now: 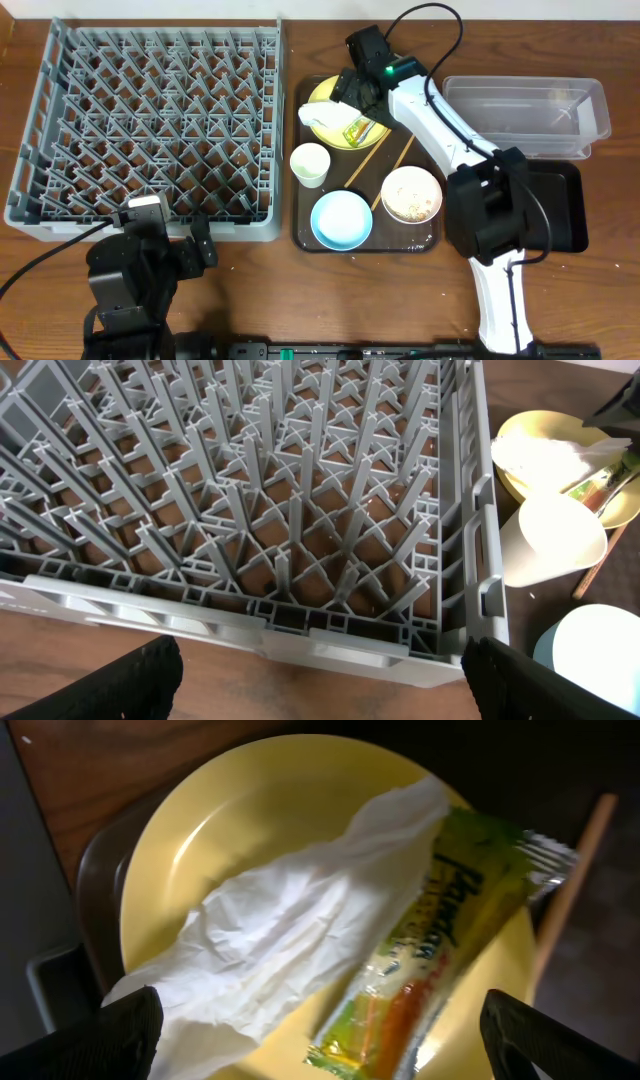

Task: Sort waste into correct bins and load items into the dishwasher
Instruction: 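Grasp the tissue and green wrapper with the right gripper and lift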

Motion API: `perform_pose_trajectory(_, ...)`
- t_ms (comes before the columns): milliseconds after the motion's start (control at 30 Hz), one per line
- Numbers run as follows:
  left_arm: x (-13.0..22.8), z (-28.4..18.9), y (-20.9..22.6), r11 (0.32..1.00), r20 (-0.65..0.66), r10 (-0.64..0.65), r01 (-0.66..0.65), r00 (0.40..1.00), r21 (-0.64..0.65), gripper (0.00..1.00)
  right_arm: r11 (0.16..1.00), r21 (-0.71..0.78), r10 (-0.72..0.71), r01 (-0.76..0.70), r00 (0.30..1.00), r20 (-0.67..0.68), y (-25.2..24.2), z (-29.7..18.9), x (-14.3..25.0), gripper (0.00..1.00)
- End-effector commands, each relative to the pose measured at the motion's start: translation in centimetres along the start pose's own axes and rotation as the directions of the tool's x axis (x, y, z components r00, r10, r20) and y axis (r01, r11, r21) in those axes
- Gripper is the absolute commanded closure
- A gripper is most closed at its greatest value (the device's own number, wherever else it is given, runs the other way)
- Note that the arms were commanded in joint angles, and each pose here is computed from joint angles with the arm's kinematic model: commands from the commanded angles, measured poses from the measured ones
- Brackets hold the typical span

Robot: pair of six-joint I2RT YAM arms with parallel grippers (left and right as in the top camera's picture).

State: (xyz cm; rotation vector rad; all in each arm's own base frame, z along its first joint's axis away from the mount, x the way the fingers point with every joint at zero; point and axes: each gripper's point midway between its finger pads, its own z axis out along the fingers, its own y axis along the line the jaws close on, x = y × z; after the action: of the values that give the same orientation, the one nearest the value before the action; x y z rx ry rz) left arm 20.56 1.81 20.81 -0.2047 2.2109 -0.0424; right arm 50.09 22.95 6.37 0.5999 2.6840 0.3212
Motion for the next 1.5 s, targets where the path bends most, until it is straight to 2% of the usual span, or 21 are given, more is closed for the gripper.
perform_pose_trajectory(0,-0.6,-0.5,-0.2,1.000,0.018,0.008,-0.008,1.000,0.005,0.07,1.000,0.027,0.016,-0.016,1.000,-0.019,-0.4,2.0,0.7,0.01)
perform_pose_trajectory(467,-0.6,-0.5,-0.2,1.000,0.017,0.009,-0.009,1.000,0.005,0.07,0.998,0.058,-0.008,0.009,1.000,-0.028,-0.7,7.5,2.9,0.03)
perform_pose_trajectory(533,-0.6,-0.5,-0.2,1.000,0.018,0.008,-0.008,1.000,0.005,0.07,0.997,0.071,-0.015,0.018,0.999,-0.040,-1.0,7.8,3.4,0.11)
perform_pose_trajectory(567,-0.6,-0.5,-0.2,1.000,0.017,0.009,-0.009,1.000,0.005,0.07,0.997,0.078,-0.025,0.028,0.999,-0.046,-1.1,7.9,3.6,0.21)
perform_pose_trajectory(733,-0.6,-0.5,-0.2,1.000,0.017,0.009,-0.009,1.000,0.005,0.07,0.994,0.087,-0.059,0.064,0.996,-0.059,-1.4,7.9,3.9,0.53)
perform_pose_trajectory(867,-0.6,-0.5,-0.2,1.000,0.018,0.008,-0.008,1.000,0.005,0.07,0.993,0.101,-0.060,0.067,0.996,-0.069,-1.7,7.8,4.1,0.87)
perform_pose_trajectory(967,-0.6,-0.5,-0.2,1.000,0.018,0.009,-0.009,1.000,0.005,0.07,0.991,0.106,-0.078,0.086,0.994,-0.077,-1.9,7.6,4.1,0.98)
perform_pose_trajectory(1167,-0.6,-0.5,-0.2,1.000,0.018,0.009,-0.009,1.000,0.005,0.07,0.984,0.109,-0.136,0.145,0.987,-0.082,-1.8,4.5,2.2,0.99)
perform_pose_trajectory(1467,-0.6,-0.5,-0.2,1.000,0.017,0.009,-0.009,1.000,0.005,0.07,0.982,0.061,-0.174,0.177,0.984,-0.038,-0.3,-3.5,-2.5,0.99)
